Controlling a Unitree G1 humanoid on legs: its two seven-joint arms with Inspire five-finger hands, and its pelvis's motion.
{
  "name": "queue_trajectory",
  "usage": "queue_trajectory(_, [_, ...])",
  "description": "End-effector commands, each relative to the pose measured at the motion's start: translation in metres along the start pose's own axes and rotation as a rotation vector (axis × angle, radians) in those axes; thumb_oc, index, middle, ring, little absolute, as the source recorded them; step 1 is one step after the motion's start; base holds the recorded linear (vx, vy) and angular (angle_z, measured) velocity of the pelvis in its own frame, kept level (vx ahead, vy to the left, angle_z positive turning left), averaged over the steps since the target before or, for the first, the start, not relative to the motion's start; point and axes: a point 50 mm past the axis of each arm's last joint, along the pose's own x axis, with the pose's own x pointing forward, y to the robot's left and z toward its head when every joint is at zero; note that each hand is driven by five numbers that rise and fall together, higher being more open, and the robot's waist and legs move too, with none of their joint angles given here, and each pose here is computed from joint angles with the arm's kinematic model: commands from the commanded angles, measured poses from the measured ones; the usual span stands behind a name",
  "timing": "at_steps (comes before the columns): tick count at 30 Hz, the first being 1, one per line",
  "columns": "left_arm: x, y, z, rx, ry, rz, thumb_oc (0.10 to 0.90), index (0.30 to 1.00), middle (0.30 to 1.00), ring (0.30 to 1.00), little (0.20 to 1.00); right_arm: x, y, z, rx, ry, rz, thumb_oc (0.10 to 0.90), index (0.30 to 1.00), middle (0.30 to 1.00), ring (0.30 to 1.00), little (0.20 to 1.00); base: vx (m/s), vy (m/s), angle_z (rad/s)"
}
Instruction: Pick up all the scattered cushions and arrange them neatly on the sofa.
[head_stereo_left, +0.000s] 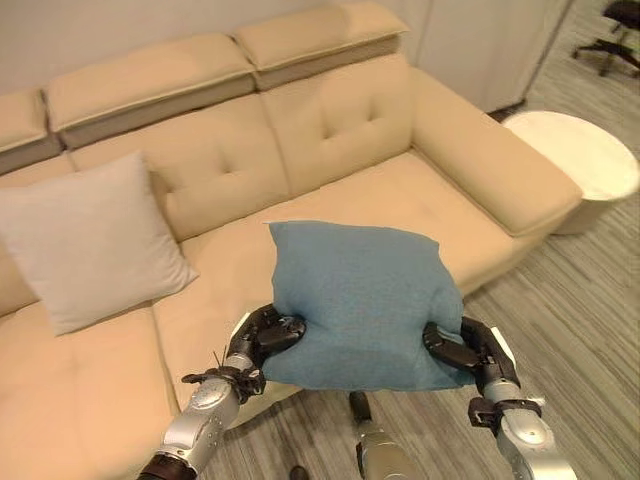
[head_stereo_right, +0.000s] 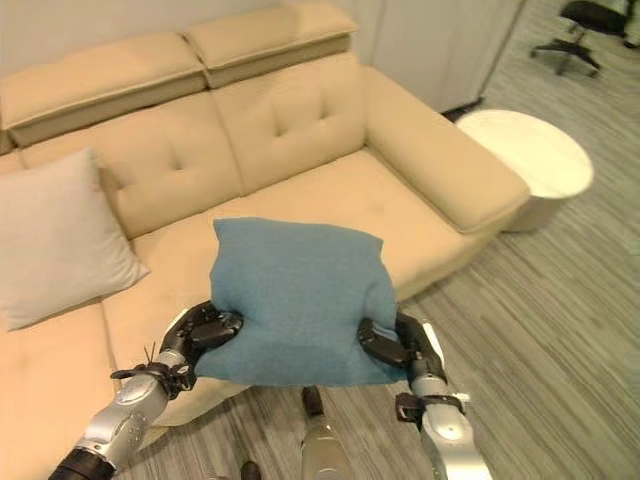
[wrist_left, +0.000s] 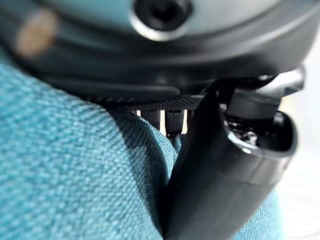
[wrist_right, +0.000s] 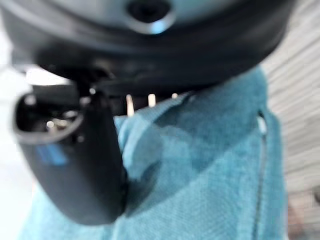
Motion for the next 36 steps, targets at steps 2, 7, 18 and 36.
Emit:
queue_trajectory(2, [0.010, -0.073, 0.074, -0.017, -0.367, -0.331, 0.400, 0.300, 0.300, 0.300, 0.300, 0.009, 0.033, 0.091, 0.035, -0.454, 0.185, 0.400, 0.300, 0.300, 0.300, 0.300, -0.05, -0.078, -0.79])
queue_trajectory(7, [0.010, -0.067, 0.073, -0.024, -0.349, -0.312, 0.400, 0.300, 0.300, 0.300, 0.300, 0.012, 0.025, 0.083, 0.006, -0.403, 0.155, 0.400, 0.300, 0.300, 0.300, 0.300, 0.06, -0.212, -0.98])
queue_trajectory(18, [0.012, -0.073, 0.058, -0.048, -0.287, -0.344, 0.400, 0.300, 0.300, 0.300, 0.300, 0.005, 0.006, 0.063, -0.026, -0.314, 0.094, 0.400, 0.300, 0.300, 0.300, 0.300, 0.13, -0.340, -0.49])
queue_trajectory(36, [0.003, -0.054, 0.052, -0.138, -0.290, -0.246, 0.400, 0.300, 0.300, 0.300, 0.300, 0.013, 0.036, 0.063, -0.029, -0.312, 0.202, 0.400, 0.300, 0.300, 0.300, 0.300, 0.25, -0.177, -0.50])
